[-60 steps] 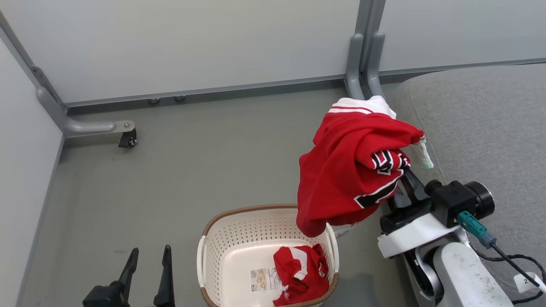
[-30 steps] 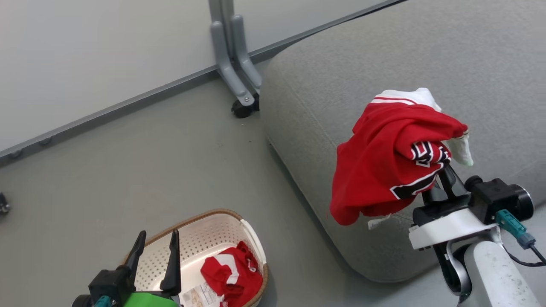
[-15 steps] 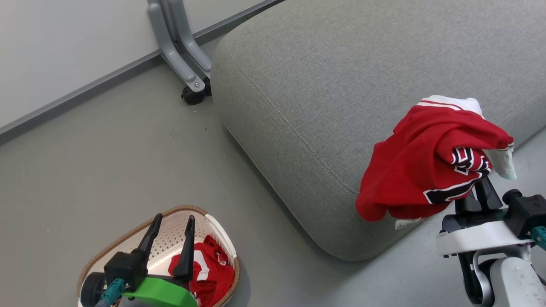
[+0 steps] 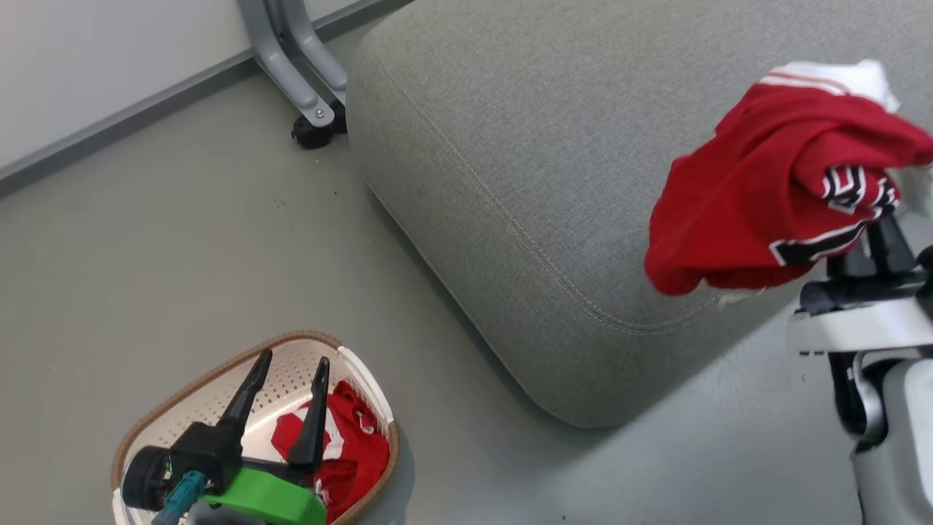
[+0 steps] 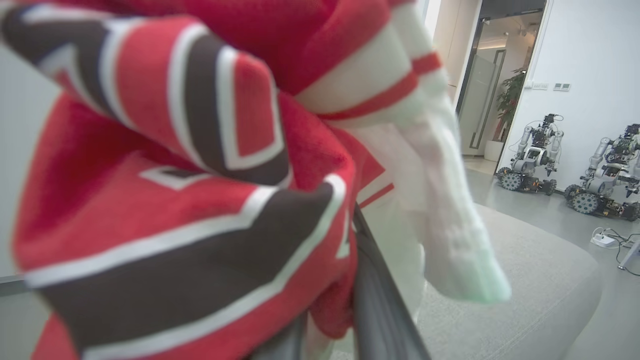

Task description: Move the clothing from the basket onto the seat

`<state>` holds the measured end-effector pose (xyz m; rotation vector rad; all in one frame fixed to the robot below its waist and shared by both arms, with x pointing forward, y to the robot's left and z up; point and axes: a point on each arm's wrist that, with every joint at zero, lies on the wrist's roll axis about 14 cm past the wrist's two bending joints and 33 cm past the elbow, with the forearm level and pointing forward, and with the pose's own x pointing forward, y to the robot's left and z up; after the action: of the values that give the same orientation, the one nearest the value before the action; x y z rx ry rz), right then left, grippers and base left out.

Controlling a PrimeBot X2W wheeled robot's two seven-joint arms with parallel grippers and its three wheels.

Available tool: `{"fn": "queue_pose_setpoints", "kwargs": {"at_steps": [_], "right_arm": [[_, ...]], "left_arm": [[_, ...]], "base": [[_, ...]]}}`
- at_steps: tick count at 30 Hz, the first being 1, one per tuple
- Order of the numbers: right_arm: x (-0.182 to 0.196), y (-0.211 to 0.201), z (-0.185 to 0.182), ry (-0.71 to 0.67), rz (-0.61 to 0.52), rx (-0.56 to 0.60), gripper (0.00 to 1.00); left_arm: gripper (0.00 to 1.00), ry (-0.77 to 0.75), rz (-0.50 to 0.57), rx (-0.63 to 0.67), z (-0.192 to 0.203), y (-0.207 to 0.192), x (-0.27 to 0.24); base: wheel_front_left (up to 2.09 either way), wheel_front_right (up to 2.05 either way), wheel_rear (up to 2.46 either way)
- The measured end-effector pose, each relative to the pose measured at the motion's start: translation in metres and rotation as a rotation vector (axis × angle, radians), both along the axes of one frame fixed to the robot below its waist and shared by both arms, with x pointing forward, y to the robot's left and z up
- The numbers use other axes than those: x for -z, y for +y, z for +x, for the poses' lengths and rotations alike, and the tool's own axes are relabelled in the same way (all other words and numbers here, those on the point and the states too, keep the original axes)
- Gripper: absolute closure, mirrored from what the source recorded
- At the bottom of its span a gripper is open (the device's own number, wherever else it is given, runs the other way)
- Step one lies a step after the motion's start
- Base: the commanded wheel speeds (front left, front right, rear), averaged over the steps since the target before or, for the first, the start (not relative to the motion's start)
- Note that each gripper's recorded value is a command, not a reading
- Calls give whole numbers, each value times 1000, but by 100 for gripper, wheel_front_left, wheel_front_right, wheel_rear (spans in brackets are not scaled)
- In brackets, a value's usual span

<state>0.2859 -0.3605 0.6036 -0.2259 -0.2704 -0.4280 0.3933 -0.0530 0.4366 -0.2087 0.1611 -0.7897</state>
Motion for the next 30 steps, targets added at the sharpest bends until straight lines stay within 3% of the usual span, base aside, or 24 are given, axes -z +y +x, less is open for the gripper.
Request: {"fn": "queue_pose_setpoints", "kwargs": {"at_steps": [7,16,23,30], "right_arm": [[-48,-25,42,-63,-135,22,100],[-76,-49,122,-84,-238,21,100],[-49,-62,182,-26,-223,22,100],[16,-81,220,116,-136,47,100]], "left_arm": [[0,-60,-10,53,23,-6,-1],[0,-57,-8,53,55,6,27],[0,-8,11,38,69,18,63],[0,54,49,-5,74,40,97]], "base": [[0,0,0],[0,0,0],[0,0,0],[0,0,0]]}}
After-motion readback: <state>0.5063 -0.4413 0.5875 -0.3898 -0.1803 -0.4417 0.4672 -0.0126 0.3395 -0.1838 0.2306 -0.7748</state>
